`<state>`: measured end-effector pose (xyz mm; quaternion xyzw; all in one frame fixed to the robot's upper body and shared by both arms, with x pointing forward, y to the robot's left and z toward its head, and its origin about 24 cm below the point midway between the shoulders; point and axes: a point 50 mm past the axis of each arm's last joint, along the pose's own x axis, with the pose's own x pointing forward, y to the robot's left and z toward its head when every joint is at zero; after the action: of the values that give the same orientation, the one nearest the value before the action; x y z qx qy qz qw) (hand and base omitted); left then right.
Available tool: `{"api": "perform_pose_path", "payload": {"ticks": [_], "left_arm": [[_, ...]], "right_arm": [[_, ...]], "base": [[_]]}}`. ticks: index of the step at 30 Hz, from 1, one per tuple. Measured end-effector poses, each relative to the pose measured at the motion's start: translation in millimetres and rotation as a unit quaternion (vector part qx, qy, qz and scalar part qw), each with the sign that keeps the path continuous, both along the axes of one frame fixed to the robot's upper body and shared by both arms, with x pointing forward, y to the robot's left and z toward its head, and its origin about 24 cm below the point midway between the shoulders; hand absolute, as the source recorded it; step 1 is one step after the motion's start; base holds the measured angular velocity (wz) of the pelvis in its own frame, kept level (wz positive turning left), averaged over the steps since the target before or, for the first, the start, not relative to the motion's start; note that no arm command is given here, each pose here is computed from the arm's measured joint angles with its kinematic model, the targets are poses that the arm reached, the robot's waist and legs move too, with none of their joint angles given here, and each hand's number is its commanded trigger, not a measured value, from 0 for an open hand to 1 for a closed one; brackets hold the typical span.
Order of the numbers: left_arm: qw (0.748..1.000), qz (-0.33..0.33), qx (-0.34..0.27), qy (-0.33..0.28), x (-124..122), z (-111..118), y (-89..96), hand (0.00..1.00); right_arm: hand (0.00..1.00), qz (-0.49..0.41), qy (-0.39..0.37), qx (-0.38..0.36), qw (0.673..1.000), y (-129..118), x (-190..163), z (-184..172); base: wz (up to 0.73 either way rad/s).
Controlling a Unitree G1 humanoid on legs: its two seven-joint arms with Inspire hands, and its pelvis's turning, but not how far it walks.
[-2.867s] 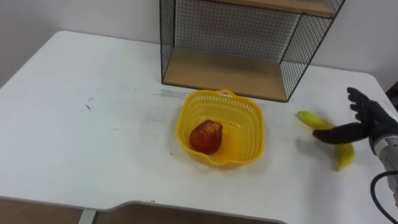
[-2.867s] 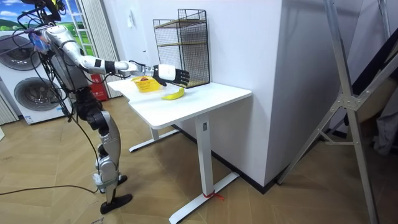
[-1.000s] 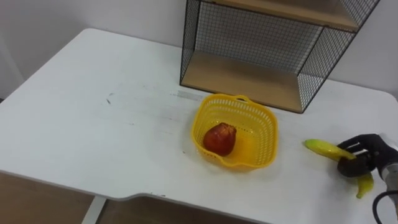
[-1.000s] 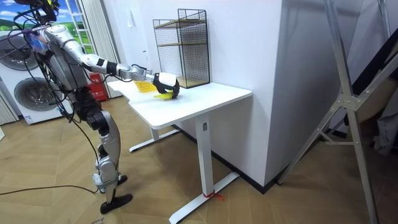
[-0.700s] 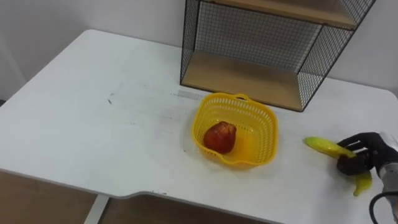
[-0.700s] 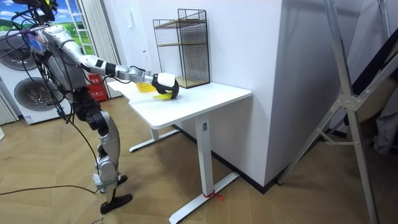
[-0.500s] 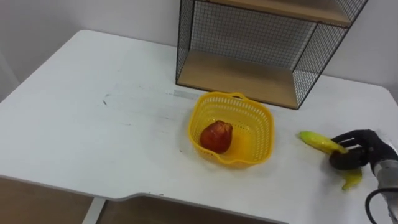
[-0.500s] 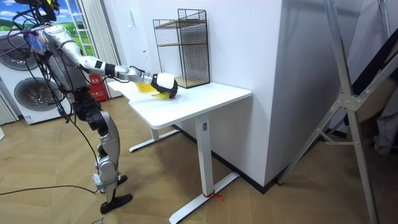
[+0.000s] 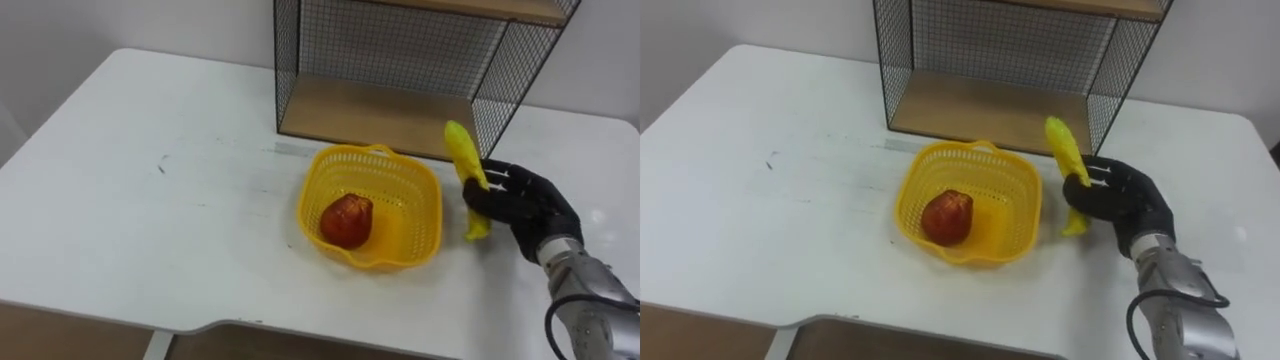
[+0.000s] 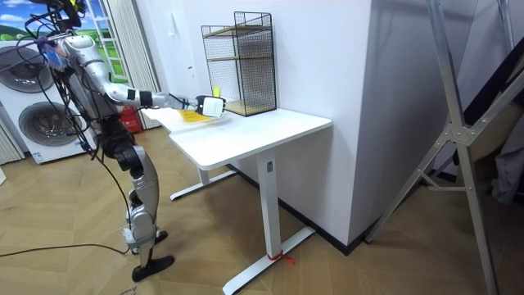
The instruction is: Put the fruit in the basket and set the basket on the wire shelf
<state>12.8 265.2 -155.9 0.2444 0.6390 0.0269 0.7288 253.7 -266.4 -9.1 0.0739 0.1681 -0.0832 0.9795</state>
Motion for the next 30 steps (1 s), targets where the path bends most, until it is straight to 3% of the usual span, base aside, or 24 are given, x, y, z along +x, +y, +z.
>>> {"api": "perform_pose_path", "payload": {"ticks": [8, 19, 30], "left_arm": [[1.000, 0.004, -0.001, 0.008, -2, -1, -3.2, 0.00], [1.000, 0.001, 0.007, -0.009, 4, 0, -5.4, 0.00], [1.000, 0.001, 0.009, -0.009, 3, 0, -5.4, 0.00]], "right_arm": [[1.00, 0.008, -0.058, 0.047, 0.997, 9, 6, 22], [1.00, 0.033, -0.141, 0.035, 0.989, 28, 15, 61], [1.00, 0.106, -0.148, -0.103, 0.978, 43, 15, 70]], "base": [[-0.01], [-0.03], [0.00]]}}
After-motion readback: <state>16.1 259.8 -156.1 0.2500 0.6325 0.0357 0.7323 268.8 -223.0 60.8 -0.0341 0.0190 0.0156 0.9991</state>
